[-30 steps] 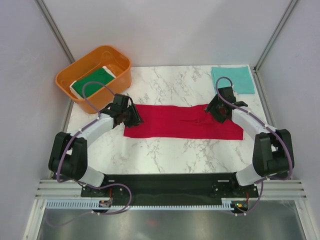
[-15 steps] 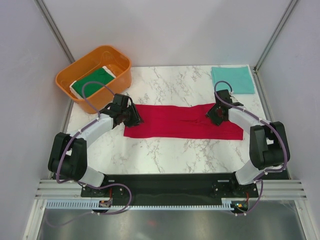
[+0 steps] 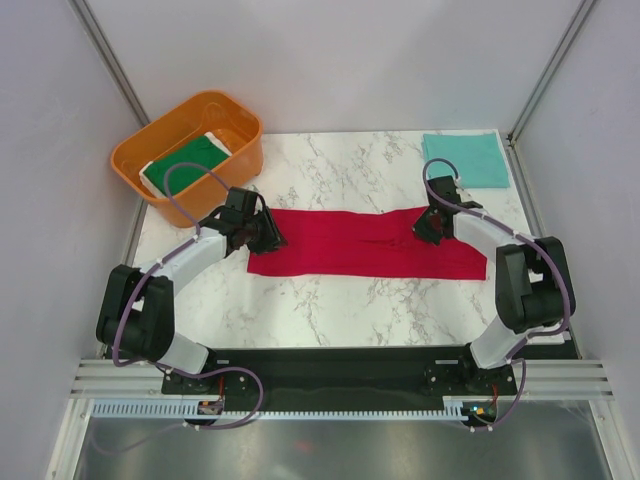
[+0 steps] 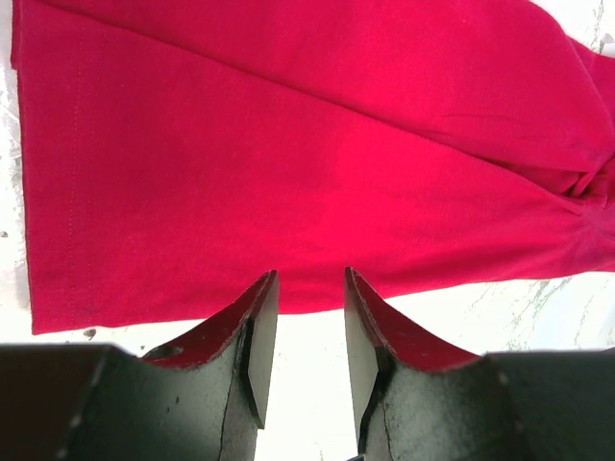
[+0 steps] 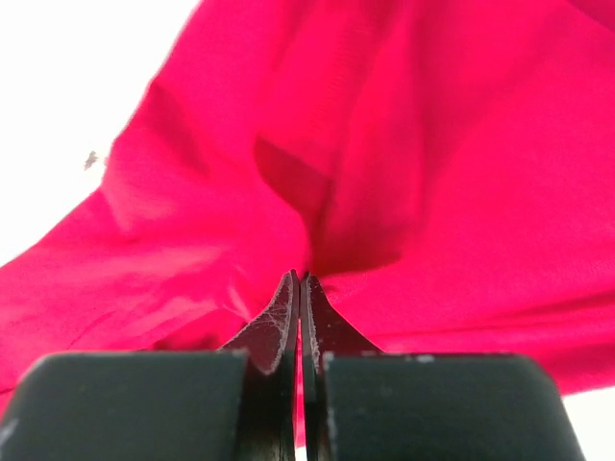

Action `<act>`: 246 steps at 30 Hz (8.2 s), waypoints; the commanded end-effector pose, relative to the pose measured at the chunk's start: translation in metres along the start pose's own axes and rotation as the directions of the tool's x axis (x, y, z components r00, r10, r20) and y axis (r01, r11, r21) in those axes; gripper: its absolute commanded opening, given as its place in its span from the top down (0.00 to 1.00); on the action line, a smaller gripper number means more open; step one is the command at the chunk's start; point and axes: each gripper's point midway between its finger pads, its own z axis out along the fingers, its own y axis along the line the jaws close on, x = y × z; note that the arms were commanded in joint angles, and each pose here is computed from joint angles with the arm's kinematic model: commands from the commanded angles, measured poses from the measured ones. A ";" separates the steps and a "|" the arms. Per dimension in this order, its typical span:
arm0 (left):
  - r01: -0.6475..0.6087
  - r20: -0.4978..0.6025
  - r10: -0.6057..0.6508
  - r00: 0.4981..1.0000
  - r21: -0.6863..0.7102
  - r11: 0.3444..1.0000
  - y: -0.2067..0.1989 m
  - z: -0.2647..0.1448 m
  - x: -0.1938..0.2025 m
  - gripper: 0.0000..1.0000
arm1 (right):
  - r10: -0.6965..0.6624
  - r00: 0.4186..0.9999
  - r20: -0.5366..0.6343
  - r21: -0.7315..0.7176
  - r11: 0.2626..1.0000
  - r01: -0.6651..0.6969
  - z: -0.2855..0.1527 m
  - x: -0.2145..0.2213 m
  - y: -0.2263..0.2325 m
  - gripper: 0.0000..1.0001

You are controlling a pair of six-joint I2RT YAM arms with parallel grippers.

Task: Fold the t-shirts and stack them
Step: Fold the tshirt

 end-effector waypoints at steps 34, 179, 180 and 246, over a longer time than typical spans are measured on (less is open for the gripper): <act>-0.163 -0.143 0.176 0.974 0.101 0.982 -0.020 0.026 0.039 0.56 | -0.117 0.992 0.045 0.106 0.988 0.112 -0.028 -0.044 -0.023 0.49; -0.012 -0.347 -0.047 0.937 -0.165 0.986 0.010 -0.009 0.185 0.52 | -0.267 0.947 0.181 -0.436 0.841 0.320 0.111 -0.134 0.178 0.56; -0.014 -0.347 -0.043 0.937 -0.160 0.987 0.008 -0.010 0.184 0.53 | -0.274 0.947 0.164 -0.438 0.840 0.319 0.122 -0.128 0.176 0.56; -0.098 -0.394 0.058 0.917 -0.082 0.992 0.042 -0.027 0.197 0.70 | -0.434 0.836 -0.334 -0.308 0.889 0.339 -0.080 0.226 -0.016 0.46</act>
